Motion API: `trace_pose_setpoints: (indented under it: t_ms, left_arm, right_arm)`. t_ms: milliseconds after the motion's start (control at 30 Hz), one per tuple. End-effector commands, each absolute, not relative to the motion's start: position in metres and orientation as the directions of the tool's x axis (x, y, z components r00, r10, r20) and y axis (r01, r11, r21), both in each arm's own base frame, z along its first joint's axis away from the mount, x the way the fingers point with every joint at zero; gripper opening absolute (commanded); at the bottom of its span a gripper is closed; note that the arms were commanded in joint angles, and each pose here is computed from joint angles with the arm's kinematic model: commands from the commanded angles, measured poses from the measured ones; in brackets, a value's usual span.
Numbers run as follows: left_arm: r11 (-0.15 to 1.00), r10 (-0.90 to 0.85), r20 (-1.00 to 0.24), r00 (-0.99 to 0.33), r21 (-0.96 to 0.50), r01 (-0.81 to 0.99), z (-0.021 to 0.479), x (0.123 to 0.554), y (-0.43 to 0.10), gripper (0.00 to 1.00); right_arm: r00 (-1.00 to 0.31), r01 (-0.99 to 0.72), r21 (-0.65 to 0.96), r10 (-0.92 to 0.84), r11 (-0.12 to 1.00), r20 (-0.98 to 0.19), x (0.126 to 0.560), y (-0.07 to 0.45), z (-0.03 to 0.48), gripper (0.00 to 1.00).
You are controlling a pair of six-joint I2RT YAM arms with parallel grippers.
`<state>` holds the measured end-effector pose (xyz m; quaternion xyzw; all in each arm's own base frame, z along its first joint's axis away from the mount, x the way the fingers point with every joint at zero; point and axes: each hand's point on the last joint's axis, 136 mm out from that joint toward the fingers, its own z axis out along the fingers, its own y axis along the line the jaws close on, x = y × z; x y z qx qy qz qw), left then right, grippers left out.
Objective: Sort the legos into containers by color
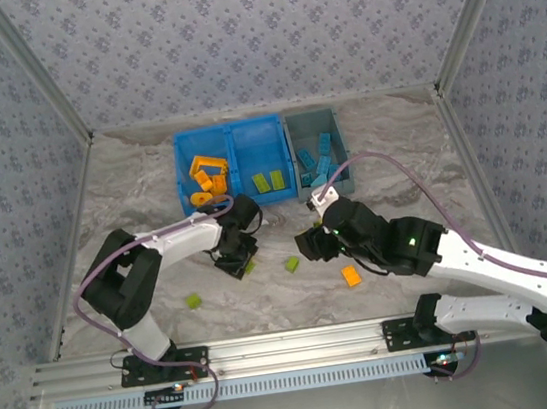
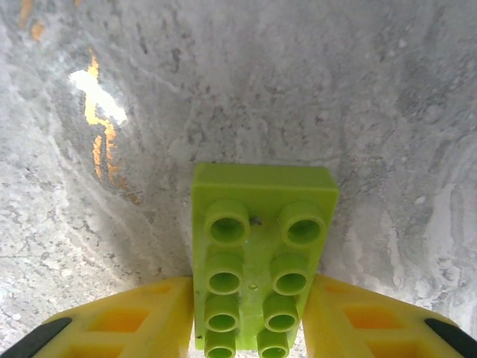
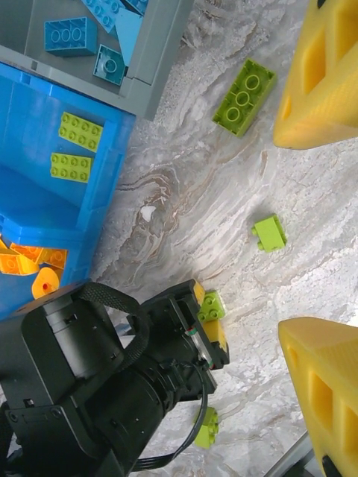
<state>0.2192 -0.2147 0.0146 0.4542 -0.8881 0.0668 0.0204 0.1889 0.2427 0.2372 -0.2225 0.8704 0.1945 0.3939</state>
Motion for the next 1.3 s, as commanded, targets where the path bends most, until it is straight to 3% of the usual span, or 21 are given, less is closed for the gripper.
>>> trace_pose_setpoints:
  t_ms: [0,100,333,667,900,1267]
  left_arm:
    - [0.589,-0.8,0.072,-0.596,-0.101,-0.802,-0.004,0.225,-0.212,0.37]
    - [0.607,-0.787,0.053,-0.615,-0.112,-0.787,-0.001,0.228,-0.211,0.32]
    - [0.681,-0.73,-0.045,-0.682,-0.132,-0.72,0.037,0.232,-0.207,0.31]
    - [0.841,-0.529,-0.248,-0.812,-0.284,-0.461,0.153,0.26,-0.25,0.32]
    - [0.901,-0.393,-0.375,-0.84,-0.337,-0.272,0.208,0.317,-0.28,0.33]
    - [0.95,-0.281,-0.398,-0.873,-0.245,-0.194,0.174,0.444,-0.287,0.34]
  right_arm:
    - [-0.587,-0.529,0.175,-0.209,0.83,-0.782,0.19,0.247,0.242,0.64]
    - [-0.585,-0.533,0.175,-0.21,0.828,-0.784,0.189,0.249,0.242,0.63]
    - [-0.576,-0.536,0.174,-0.207,0.826,-0.791,0.189,0.251,0.247,0.63]
    - [-0.535,-0.482,0.199,-0.106,0.853,-0.838,0.196,0.235,0.276,0.63]
    - [-0.503,-0.415,0.234,-0.007,0.879,-0.864,0.212,0.23,0.294,0.64]
    - [-0.347,-0.436,0.293,0.142,0.851,-0.927,0.253,0.27,0.318,0.67]
